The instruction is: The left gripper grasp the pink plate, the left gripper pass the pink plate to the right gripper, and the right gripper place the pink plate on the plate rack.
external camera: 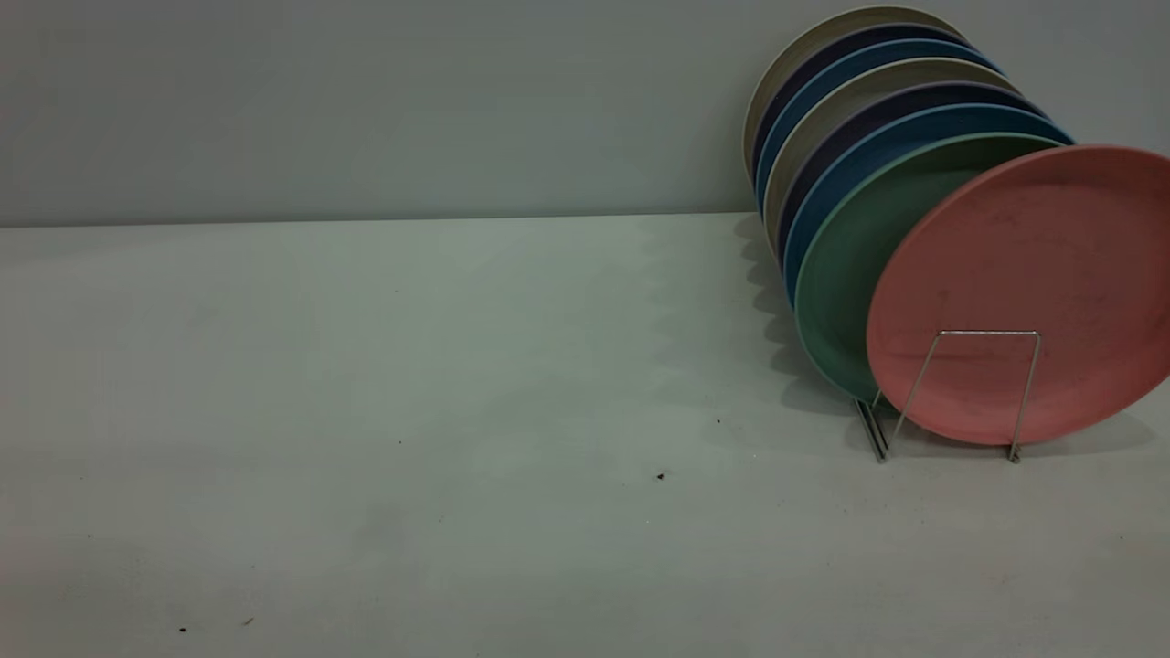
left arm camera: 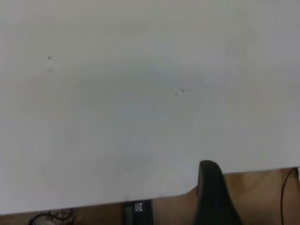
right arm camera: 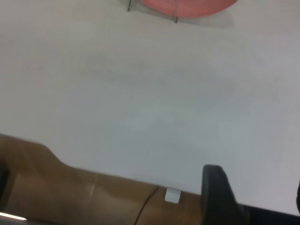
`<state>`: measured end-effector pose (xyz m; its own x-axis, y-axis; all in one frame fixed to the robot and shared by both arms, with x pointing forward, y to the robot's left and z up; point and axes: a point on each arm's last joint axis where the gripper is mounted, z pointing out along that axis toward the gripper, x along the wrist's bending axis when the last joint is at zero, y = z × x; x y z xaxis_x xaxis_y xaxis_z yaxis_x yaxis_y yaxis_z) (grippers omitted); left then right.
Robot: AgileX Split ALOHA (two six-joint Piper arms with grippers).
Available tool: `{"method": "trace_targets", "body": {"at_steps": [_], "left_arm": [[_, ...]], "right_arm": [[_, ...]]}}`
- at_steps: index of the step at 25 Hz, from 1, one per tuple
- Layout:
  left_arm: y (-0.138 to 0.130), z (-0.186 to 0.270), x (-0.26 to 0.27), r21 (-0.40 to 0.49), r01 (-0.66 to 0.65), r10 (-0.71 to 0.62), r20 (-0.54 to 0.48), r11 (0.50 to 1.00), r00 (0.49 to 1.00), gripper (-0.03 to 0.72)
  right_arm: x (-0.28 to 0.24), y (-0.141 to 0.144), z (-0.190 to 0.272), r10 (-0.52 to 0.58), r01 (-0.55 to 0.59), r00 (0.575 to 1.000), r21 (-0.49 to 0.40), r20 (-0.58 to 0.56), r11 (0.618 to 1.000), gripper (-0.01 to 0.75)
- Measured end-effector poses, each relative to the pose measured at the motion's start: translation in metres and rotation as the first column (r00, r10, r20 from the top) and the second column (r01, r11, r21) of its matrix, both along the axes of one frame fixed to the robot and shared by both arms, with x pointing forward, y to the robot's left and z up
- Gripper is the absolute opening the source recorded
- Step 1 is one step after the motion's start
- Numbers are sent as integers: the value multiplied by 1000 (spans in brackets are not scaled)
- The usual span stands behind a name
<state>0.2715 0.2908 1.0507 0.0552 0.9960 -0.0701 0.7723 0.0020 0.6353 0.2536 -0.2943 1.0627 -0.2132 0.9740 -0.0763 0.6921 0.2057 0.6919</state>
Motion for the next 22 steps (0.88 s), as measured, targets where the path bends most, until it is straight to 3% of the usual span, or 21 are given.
{"method": "trace_targets", "body": {"at_steps": [15,22], "left_arm": [[1,-9,2,6,-14,14,-11,1000,1000,478],[7,-14,-1,64,-42,46,-65,997,997,478]], "right_arm": [[7,1,-26,-42,41,999,43,19,998,415],[7,1,-25,-46,45,999,47,21,998,415]]}}
